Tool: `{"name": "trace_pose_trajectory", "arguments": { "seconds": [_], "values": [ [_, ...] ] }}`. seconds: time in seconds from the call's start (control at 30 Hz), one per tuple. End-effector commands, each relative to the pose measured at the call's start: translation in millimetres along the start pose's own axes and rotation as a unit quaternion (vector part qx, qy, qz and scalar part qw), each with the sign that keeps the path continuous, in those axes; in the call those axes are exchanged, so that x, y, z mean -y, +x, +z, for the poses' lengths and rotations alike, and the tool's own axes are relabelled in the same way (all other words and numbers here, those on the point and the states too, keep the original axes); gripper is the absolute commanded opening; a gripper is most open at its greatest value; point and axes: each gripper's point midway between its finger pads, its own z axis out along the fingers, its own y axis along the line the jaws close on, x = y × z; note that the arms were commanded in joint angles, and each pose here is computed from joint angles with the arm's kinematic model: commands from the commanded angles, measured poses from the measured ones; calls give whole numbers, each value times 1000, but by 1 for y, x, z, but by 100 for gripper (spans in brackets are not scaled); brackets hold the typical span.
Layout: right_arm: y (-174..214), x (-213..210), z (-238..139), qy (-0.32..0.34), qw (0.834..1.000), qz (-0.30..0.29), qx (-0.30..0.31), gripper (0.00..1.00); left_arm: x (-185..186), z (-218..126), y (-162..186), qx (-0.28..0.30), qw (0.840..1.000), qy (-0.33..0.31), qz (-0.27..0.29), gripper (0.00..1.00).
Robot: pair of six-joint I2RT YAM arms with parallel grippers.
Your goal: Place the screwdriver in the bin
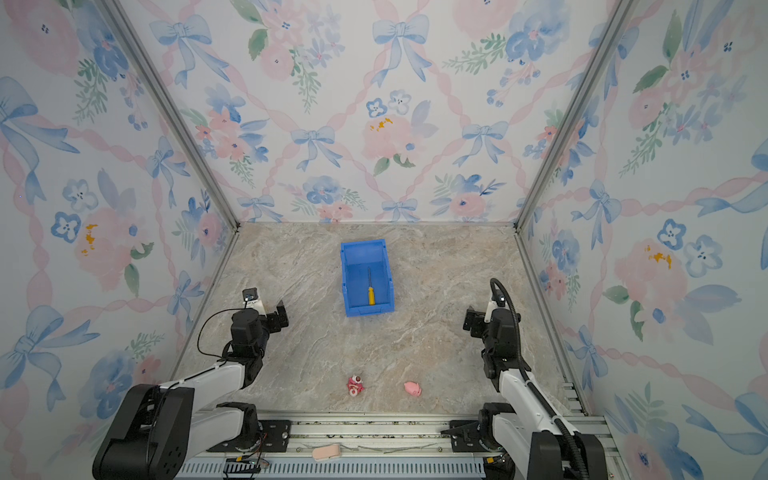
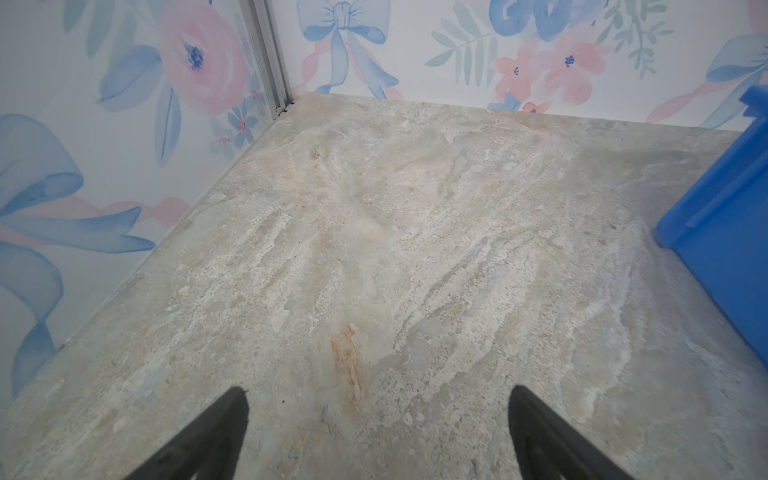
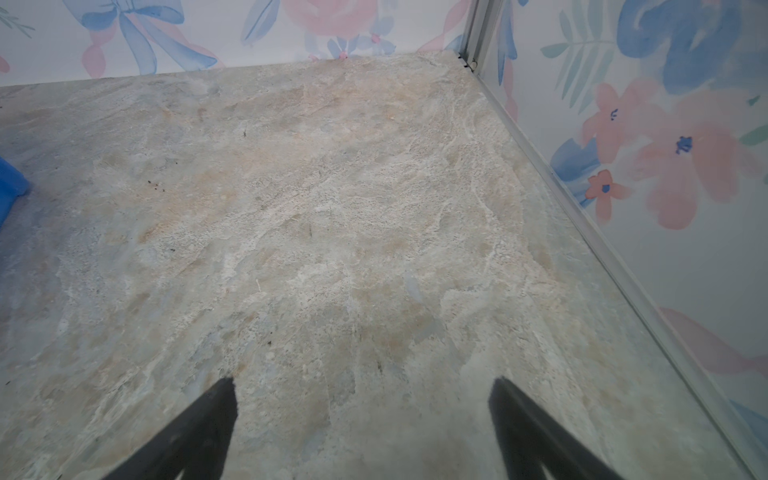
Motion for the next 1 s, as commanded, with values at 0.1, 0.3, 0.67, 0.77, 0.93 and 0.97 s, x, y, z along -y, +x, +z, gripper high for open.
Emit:
{"name": "trace_pose_trajectory", "arguments": {
  "seconds": [0.1,0.3,0.67,0.77,0.93,0.97],
  "values": [
    [-39,-5,26,-17,998,21,60,97,6,11,-33,60,998,16,-7,98],
    [-49,-10,45,-26,997,21,64,97,8,21,-40,71,997,18,2,98],
    [-42,-40,74,-60,997,-24,44,97,22,38,-29,70,996,45,33,98],
    [-39,-40,73,-51,997,-29,47,97,28,37,-25,69,995,63,42,98],
    [-34,-44,72,-43,996,-42,59,97,30,35,-23,74,994,67,46,98],
    [-35,-44,72,-44,996,-42,62,97,29,34,-23,75,994,67,46,98]
  ]
}}
